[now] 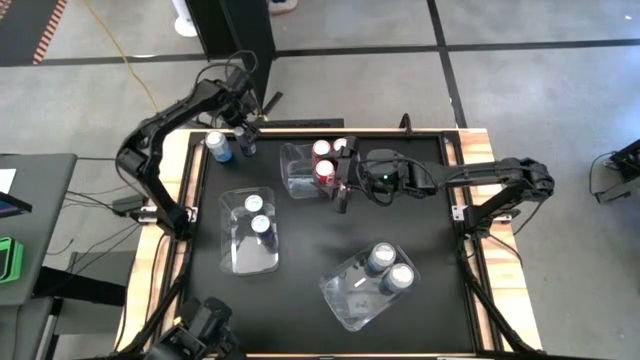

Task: Sort soda cans
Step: Put the blue soda can into the middle left transparent bin

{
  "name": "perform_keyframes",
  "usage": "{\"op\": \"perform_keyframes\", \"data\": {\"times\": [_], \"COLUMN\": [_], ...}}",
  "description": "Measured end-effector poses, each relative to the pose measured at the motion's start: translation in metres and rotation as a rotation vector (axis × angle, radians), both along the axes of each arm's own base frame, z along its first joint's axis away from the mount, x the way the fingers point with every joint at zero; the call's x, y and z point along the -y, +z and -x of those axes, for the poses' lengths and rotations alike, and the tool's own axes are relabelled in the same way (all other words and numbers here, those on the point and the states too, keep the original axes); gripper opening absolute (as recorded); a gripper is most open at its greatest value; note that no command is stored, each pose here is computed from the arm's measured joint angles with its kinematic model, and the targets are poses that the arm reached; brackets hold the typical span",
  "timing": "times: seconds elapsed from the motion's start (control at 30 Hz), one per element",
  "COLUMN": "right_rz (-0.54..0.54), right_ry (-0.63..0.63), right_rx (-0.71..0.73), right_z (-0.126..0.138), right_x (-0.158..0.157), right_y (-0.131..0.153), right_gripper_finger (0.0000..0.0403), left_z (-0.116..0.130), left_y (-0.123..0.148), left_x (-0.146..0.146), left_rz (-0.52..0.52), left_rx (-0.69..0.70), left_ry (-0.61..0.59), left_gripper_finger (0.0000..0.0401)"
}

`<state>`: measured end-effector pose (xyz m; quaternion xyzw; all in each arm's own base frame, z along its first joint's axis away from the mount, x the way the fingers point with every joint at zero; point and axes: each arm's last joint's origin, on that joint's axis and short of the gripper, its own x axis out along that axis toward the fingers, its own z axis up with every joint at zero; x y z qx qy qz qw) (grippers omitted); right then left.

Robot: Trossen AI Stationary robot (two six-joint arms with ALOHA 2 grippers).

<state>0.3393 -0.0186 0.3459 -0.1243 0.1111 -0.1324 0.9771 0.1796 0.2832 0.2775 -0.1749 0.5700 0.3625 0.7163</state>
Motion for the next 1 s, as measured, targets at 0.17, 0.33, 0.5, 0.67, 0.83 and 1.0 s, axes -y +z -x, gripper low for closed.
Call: {"op": "perform_keyframes", "data": {"times": [0.17, 0.33, 0.5, 0.67, 0.83, 1.0], "right_rz": [-0.003, -0.004, -0.004, -0.003, -0.003, -0.003], "right_ry": [0.004, 0.006, 0.005, 0.005, 0.005, 0.006], "right_rx": [-0.005, -0.005, -0.004, -0.004, -0.004, -0.004], "right_z": [0.0, 0.0, 0.0, 0.0, 0.0, 0.0], "right_x": [-0.001, -0.002, -0.002, -0.002, -0.002, -0.002], "right_y": [-0.001, -0.001, 0.0, 0.0, 0.0, 0.0], "right_gripper_finger": [0.0332, 0.0332, 0.0332, 0.0332, 0.0332, 0.0332], "left_z": [-0.003, -0.005, -0.006, -0.008, -0.007, -0.006], "left_y": [-0.012, -0.019, -0.031, -0.034, -0.035, -0.035], "left_x": [-0.007, -0.01, -0.014, -0.016, -0.015, -0.013], "left_rz": [0.014, 0.037, 0.088, 0.093, 0.108, 0.125], "left_rx": [-0.015, -0.025, -0.04, -0.026, -0.034, -0.044], "left_ry": [0.004, -0.006, -0.01, -0.019, -0.02, -0.021], "left_gripper_finger": [0.0341, 0.0341, 0.0332, 0.0314, 0.0301, 0.0286]}}
